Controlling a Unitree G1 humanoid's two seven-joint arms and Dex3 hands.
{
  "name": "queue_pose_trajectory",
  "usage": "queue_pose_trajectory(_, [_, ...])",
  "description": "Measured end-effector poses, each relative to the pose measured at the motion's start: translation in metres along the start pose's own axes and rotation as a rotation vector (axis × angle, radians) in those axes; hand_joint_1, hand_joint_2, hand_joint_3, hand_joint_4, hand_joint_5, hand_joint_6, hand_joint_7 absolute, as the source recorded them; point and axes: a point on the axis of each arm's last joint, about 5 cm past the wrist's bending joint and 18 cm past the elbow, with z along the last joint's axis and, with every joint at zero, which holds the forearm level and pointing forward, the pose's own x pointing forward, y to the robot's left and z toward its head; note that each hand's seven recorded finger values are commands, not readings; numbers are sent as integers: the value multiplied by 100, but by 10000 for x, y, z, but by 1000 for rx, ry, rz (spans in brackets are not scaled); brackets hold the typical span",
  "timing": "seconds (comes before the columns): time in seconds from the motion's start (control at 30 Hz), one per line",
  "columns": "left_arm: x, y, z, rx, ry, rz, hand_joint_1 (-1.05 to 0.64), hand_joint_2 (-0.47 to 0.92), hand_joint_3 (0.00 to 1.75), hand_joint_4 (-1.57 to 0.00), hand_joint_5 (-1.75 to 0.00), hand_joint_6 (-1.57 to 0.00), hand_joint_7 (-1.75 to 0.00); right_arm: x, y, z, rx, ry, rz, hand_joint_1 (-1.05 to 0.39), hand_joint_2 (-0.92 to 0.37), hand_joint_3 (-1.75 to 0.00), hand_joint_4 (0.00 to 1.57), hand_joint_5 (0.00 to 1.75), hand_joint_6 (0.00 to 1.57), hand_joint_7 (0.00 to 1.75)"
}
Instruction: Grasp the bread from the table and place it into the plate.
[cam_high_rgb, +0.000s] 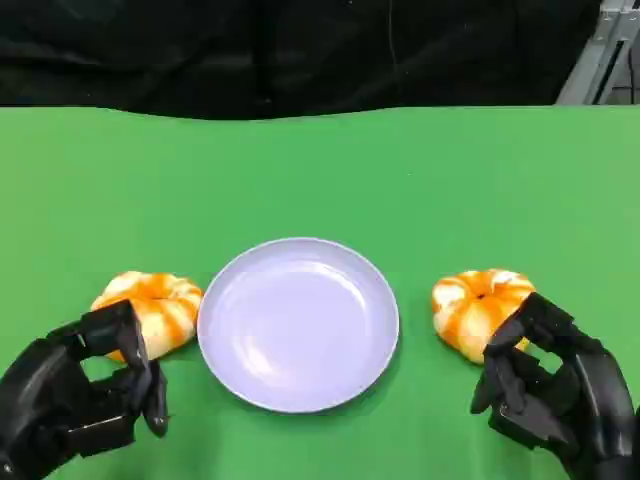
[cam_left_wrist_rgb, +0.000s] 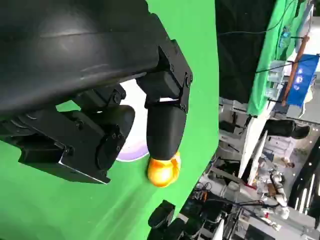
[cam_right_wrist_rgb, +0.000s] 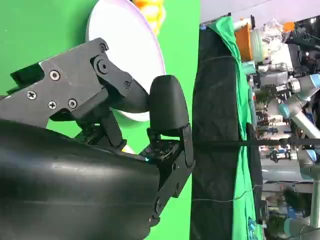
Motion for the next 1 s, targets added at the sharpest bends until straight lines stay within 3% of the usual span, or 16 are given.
queue_pose_trajectory(0.47, [0,-1,-2,-3,5,0,9,59,139,-89,-175,-73,-175,1,4,0,-2,5,-3,-12,-61,-110,84,175,65,162])
queue_pose_trajectory(0.5, [0,0,-1,-3,5,1,7,58,135,-79,-175,-67,-172,1,4,0,-3,5,-2,-12,-61,-110,84,175,65,162])
queue_pose_trajectory(0.53, [0,-1,0,6,2,3,2,58,123,-62,-172,-60,-158,1,4,0,-3,5,-2,-12,-62,-110,84,175,65,162])
queue_pose_trajectory(0.6, [4,-12,9,54,-25,28,-3,60,107,-52,-158,-58,-135,1,4,0,-4,4,-1,-11,-62,-110,84,175,65,162])
queue_pose_trajectory(0.63, [7,-19,17,83,-44,40,-11,73,73,-47,-118,-57,-98,1,3,0,-4,3,-1,-12,-61,-110,84,175,65,162])
queue_pose_trajectory(0.67, [12,-27,27,144,-59,56,-14,83,53,-50,-97,-62,-75,1,3,0,-4,2,0,-12,-61,-110,84,175,65,162])
queue_pose_trajectory(0.7, [19,-40,36,223,-73,68,-23,88,37,-51,-68,-64,-46,0,1,0,-4,3,0,-12,-61,-110,84,175,65,162])
queue_pose_trajectory(0.73, [27,-54,47,303,-84,75,-26,90,32,-52,-56,-66,-34,0,0,-1,-3,3,0,-12,-61,-110,84,175,65,162])
queue_pose_trajectory(0.83, [40,-85,83,584,-85,81,-56,92,29,-26,-27,-47,-9,1,0,-1,-4,3,1,-13,-61,-109,84,175,65,161])
queue_pose_trajectory(1.0, [56,-97,163,970,-45,120,-75,92,24,-13,-12,-40,-1,3,0,-3,-4,4,2,-12,-62,-109,84,175,65,161])
